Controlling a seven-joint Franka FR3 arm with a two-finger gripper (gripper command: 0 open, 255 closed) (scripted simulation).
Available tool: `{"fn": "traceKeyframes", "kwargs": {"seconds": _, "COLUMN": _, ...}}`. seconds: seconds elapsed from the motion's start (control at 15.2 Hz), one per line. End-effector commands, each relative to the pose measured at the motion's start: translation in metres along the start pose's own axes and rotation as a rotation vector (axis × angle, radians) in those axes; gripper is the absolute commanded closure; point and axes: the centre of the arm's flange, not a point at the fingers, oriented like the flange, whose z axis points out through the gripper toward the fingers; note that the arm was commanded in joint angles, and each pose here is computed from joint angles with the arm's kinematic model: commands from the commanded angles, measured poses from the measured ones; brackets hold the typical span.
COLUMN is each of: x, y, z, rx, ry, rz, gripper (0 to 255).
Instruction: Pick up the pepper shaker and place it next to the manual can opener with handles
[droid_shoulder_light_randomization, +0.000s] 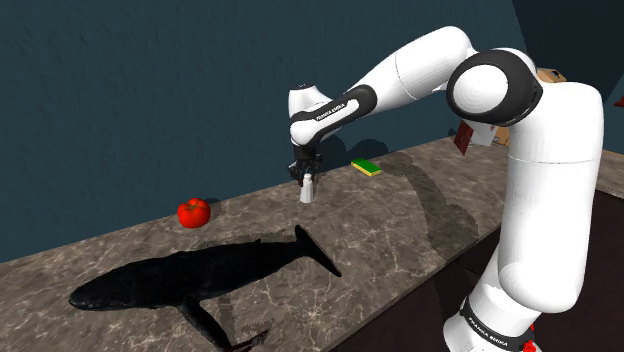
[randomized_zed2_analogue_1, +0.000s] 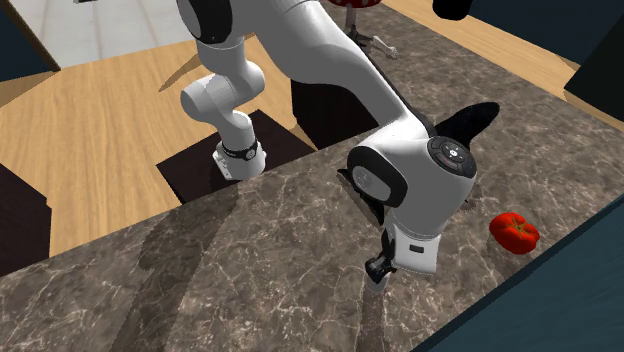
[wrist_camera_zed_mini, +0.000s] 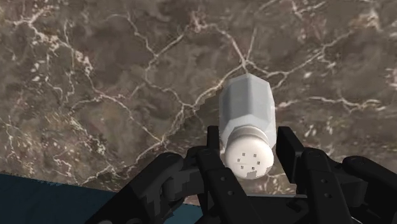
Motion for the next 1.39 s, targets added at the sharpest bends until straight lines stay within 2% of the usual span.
{"fn": "traceKeyframes", "kwargs": {"seconds": 0.0, "x": 0.000, "y": 0.000, "z": 0.000, "rx": 0.000, "ry": -0.001, "rz": 0.000, "gripper": 255}}
{"fn": "traceKeyframes", "kwargs": {"seconds": 0.4, "x": 0.000, "y": 0.000, "z": 0.000, "rx": 0.000, "ry": -0.001, "rz": 0.000, "gripper": 255}}
{"fn": "traceKeyframes", "kwargs": {"seconds": 1.32, "x": 0.003, "y": 0.009, "z": -0.073, "rx": 0.000, "ry": -0.001, "rz": 0.000, "gripper": 255}}
